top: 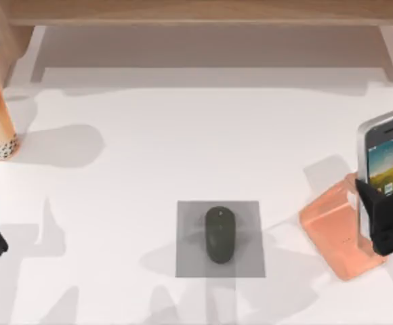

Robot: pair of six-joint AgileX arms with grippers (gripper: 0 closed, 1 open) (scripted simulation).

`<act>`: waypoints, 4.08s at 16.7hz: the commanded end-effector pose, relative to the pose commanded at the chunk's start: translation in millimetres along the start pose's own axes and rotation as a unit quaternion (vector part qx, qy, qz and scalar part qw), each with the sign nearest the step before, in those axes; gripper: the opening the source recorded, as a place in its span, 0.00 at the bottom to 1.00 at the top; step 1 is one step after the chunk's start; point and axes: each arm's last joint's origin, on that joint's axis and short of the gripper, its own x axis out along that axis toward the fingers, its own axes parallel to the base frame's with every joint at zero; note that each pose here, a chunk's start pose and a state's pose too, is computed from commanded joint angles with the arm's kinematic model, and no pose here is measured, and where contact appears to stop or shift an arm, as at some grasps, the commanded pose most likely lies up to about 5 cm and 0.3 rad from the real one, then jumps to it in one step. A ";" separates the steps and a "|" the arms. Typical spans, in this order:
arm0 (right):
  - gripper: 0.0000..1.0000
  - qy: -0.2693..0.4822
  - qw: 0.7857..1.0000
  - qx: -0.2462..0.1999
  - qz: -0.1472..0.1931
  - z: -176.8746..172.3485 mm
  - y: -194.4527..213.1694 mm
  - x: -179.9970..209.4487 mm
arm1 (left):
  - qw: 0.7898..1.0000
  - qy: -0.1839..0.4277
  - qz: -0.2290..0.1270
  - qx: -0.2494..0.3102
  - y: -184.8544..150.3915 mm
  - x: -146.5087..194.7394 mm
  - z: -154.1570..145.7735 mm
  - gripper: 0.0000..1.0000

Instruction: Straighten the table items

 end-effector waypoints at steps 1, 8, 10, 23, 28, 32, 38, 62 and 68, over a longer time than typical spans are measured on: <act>0.15 0.000 1.000 0.000 0.000 0.0 0.0 0.0 | 1.000 0.000 0.000 0.000 0.0 0.0 0.0 1.00; 0.68 0.000 1.000 0.000 0.000 0.0 0.0 0.0 | 1.000 0.000 0.000 0.000 0.0 0.0 0.0 1.00; 0.83 0.000 1.000 0.000 0.000 0.0 0.0 0.0 | 1.000 0.000 0.000 0.000 0.0 0.0 0.0 1.00; 1.00 0.001 1.000 0.000 0.000 -1.3 1.5 -2.2 | 1.000 0.000 0.000 0.000 0.0 0.0 0.0 1.00; 1.00 -0.001 1.000 0.000 0.001 -8.8 10.8 -20.6 | 1.000 0.000 0.000 0.000 0.0 0.0 0.0 1.00; 1.00 0.000 1.000 0.000 0.000 -11.2 12.7 -24.8 | 1.000 0.000 0.000 0.000 0.0 0.0 0.0 1.00; 1.00 -0.035 0.999 0.016 -0.028 -17.2 1.4 -31.1 | 1.000 0.000 0.000 0.000 0.0 0.0 0.0 1.00; 1.00 -0.210 0.954 0.050 -0.207 -66.6 -41.5 -53.8 | 1.000 0.008 0.023 0.006 7.8 16.8 -3.7 1.00; 1.00 -0.210 0.954 0.050 -0.207 -66.6 -41.5 -53.8 | 0.997 0.073 0.030 0.005 19.8 50.8 -23.3 1.00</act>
